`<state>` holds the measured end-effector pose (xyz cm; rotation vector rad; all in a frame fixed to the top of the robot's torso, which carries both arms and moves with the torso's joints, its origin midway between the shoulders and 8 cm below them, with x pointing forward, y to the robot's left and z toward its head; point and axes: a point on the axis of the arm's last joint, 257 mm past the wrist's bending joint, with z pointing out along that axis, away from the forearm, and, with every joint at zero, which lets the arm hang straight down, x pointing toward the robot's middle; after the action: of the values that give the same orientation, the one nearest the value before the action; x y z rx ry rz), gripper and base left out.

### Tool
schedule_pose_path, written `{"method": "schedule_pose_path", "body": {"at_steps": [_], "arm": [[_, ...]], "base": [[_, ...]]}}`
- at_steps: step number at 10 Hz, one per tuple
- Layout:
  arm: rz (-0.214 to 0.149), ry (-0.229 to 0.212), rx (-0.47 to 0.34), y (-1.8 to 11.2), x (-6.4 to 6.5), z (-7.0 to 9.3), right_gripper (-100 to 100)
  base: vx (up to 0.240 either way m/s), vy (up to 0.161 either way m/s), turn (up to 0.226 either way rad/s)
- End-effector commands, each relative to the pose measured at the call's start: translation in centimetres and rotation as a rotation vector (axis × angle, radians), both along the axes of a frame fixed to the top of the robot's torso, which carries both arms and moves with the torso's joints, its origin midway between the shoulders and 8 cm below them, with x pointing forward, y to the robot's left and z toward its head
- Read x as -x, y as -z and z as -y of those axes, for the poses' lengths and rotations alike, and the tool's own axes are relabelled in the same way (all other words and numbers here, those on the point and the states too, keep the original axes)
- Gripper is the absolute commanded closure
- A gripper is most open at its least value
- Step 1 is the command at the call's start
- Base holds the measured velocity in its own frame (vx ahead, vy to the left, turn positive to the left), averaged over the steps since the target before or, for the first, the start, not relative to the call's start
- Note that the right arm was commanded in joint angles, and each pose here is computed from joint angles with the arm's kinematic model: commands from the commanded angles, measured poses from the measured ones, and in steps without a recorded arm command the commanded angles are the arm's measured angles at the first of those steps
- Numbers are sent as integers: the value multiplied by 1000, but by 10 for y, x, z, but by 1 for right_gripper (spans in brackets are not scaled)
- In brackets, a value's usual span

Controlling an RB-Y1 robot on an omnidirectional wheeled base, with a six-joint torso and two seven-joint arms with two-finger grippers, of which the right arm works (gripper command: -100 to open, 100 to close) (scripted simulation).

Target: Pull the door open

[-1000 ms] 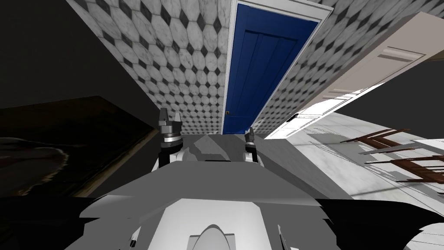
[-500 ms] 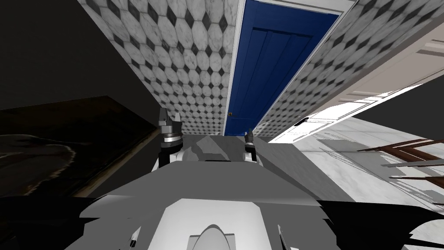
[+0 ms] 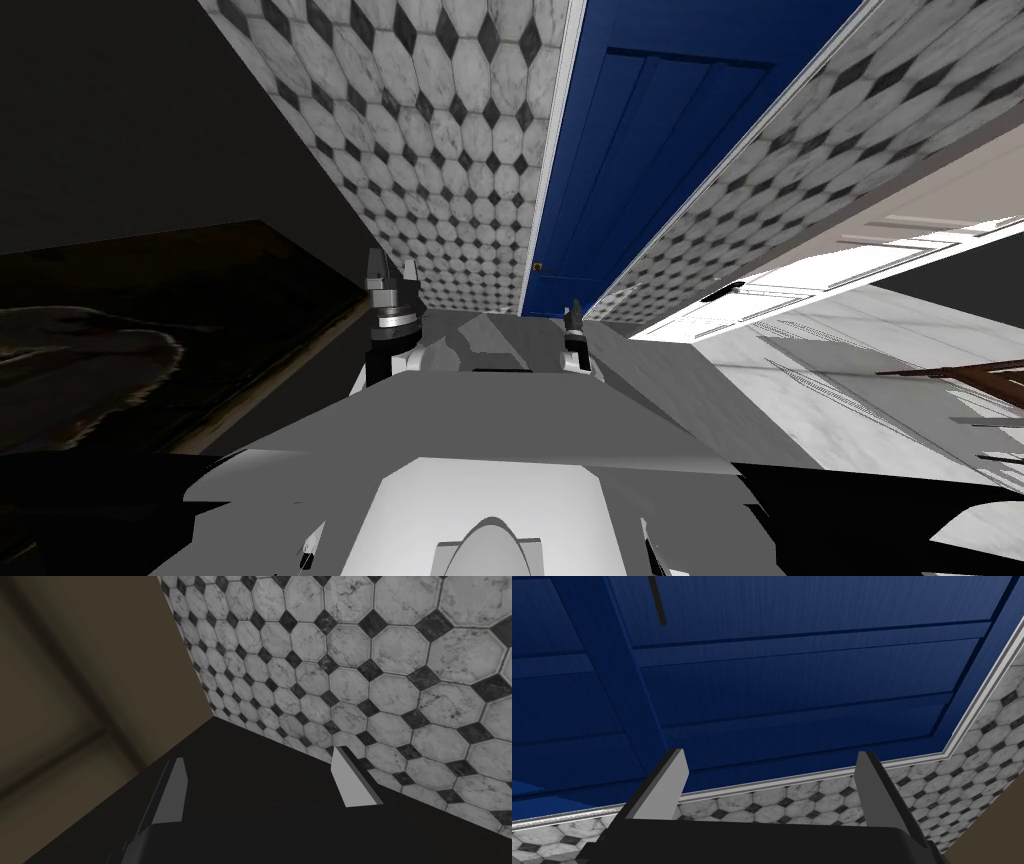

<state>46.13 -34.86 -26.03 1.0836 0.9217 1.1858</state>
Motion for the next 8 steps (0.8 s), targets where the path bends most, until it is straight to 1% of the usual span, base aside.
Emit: {"method": "schedule_pose_path", "body": {"at_steps": [1, 3, 4, 5, 8], "arm": [[-19, 8, -3, 11, 1, 5, -100], [-36, 18, -6, 22, -1, 10, -100], [-40, 19, -6, 24, -1, 10, -100], [-50, 24, -8, 30, -1, 13, -100], [-80, 40, -14, 48, -2, 21, -100]], "base": [[86, -8, 129], [98, -17, 108], [76, -9, 31], [67, -4, 60], [96, -13, 118]]}}
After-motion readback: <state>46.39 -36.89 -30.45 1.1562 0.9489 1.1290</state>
